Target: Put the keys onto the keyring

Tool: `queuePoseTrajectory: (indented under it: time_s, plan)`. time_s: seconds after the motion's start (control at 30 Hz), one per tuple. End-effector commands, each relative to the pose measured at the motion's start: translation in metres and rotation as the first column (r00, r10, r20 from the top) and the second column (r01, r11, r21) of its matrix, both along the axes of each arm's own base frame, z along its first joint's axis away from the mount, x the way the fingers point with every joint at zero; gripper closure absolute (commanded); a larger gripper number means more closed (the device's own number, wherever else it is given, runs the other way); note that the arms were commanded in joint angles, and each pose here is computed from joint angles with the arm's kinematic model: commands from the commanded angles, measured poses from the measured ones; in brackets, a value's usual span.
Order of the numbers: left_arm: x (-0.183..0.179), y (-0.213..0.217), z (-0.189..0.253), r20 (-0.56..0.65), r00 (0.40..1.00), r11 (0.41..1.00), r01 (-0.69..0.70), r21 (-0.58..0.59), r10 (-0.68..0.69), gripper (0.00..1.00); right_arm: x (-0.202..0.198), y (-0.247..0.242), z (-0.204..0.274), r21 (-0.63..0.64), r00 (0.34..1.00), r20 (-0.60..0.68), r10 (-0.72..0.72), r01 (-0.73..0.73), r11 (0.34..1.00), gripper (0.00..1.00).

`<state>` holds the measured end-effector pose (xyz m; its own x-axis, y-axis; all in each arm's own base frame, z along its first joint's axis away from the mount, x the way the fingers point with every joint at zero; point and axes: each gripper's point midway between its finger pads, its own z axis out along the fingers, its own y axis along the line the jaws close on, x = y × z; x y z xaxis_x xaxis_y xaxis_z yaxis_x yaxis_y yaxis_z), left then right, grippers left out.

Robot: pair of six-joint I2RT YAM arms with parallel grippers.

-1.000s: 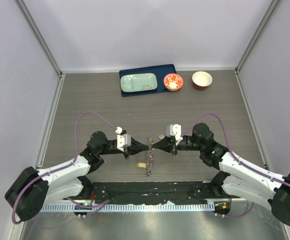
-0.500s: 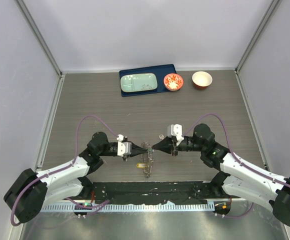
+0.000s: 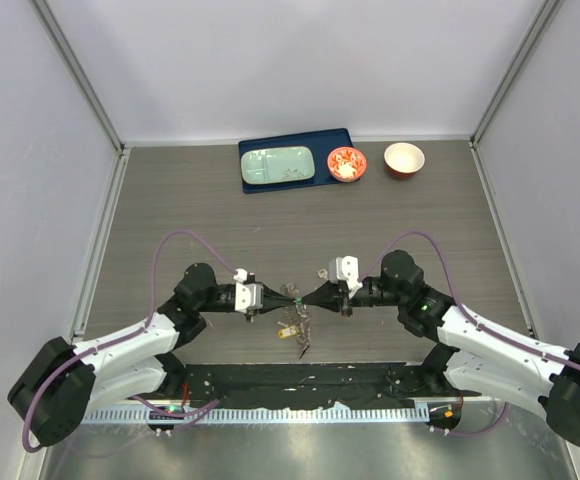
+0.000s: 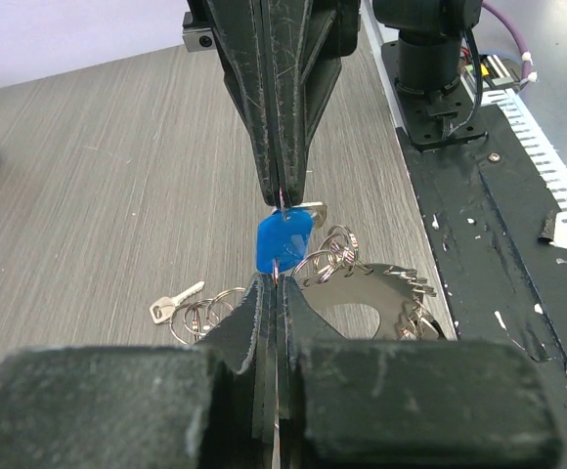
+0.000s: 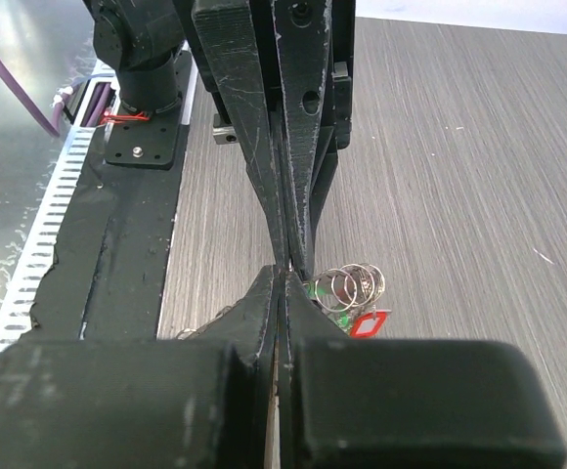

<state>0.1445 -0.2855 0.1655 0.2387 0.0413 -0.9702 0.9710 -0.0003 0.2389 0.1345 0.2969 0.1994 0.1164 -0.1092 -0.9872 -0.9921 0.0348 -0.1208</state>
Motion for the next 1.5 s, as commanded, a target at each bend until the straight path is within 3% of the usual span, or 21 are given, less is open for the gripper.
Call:
queuePoseTrajectory:
  time_s: [0.0, 0.47, 1.47]
  plan:
    - [0.0026, -0.0037, 0.0281, 0.078, 0.997, 0.997, 0.019, -0.07, -0.014, 1.0, 0.0055, 0.002, 0.0025, 0.005, 0.998, 0.056, -0.013, 0.013, 1.0, 0.99]
    - [-0.0027, -0.0047, 0.0294, -0.049, 0.999, 0.991, 0.016, -0.134, -0.023, 1.0, 0.0007, 0.0022, 0.006, 0.014, 0.998, 0.059, -0.001, 0.0, 1.0, 0.99]
    - [-0.0052, -0.0059, 0.0347, -0.059, 0.996, 0.989, 0.051, -0.137, -0.06, 1.0, 0.0057, 0.0007, 0.0082, 0.05, 0.996, 0.075, -0.05, 0.046, 0.998, 0.99]
